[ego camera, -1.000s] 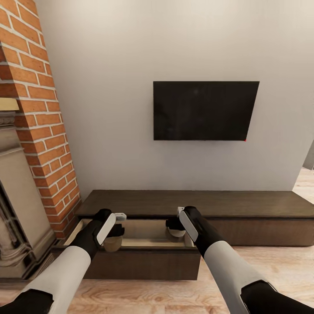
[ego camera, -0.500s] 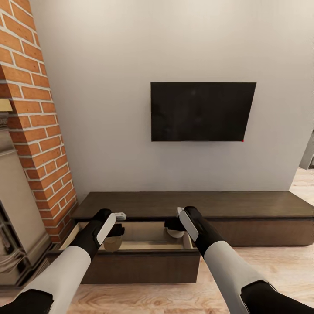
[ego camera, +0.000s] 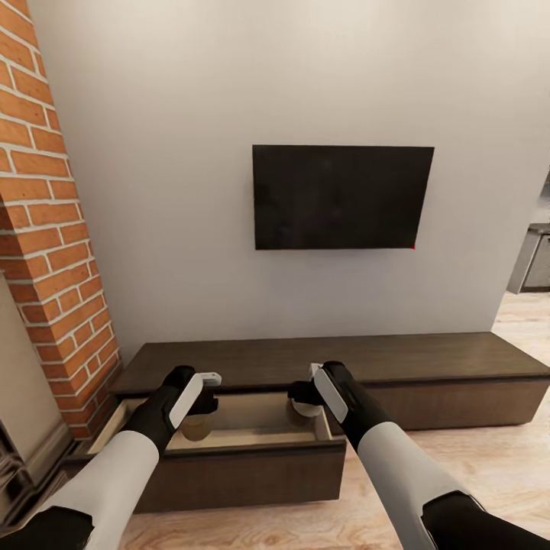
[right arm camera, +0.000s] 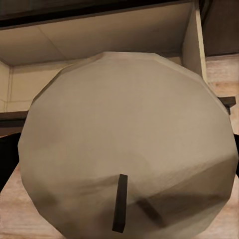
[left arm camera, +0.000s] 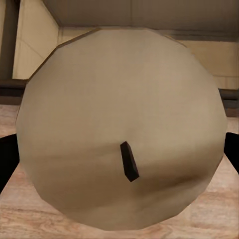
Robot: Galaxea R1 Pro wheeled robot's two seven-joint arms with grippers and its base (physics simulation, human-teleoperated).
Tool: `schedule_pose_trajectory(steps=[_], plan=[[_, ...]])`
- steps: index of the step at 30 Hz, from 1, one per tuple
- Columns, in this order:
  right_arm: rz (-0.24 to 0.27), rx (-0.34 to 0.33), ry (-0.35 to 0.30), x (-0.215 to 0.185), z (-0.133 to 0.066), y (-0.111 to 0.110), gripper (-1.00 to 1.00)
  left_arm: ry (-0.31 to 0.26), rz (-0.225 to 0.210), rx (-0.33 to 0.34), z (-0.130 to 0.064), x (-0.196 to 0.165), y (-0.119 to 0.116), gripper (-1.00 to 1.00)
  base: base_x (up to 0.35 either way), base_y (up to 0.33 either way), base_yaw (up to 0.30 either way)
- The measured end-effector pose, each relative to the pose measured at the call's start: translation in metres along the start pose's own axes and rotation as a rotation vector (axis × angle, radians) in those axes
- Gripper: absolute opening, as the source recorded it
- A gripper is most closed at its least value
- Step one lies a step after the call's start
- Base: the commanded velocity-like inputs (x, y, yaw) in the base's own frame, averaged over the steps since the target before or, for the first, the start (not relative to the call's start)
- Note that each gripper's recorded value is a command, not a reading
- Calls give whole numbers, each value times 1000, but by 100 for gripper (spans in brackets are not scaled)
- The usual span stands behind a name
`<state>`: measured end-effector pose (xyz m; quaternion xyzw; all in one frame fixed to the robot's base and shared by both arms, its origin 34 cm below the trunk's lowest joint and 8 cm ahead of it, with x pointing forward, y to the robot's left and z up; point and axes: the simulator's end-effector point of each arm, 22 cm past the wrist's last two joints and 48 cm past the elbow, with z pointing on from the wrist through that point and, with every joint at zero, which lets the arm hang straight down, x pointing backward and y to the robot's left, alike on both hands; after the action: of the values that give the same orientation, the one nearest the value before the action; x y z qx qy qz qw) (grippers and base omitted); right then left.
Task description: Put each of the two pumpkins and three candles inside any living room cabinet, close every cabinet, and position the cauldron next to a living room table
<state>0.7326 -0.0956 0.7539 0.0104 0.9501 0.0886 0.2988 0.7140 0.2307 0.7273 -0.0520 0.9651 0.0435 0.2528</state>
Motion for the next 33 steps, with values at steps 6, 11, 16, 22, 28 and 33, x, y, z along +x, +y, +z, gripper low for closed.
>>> schedule_pose_trajectory(steps=[6,11,16,22,28,33], plan=[[0,0,1,0,0,0,-100,0,0,-1,0,0,0,-100,83,51,-5],[0,0,0,0,0,0,-100,0,0,0,0,0,0,-100,104,42,-1],[0,-1,0,0,0,0,-100,-1,1,-1,0,0,0,-100,77,29,0],[1,-1,0,0,0,0,-100,0,1,-1,0,0,0,-100,97,31,0],[1,-1,1,0,0,0,-100,-1,1,0,0,0,0,-100,74,8,0],[1,-1,1,0,0,0,-100,-1,1,0,0,0,0,-100,23,1,0]])
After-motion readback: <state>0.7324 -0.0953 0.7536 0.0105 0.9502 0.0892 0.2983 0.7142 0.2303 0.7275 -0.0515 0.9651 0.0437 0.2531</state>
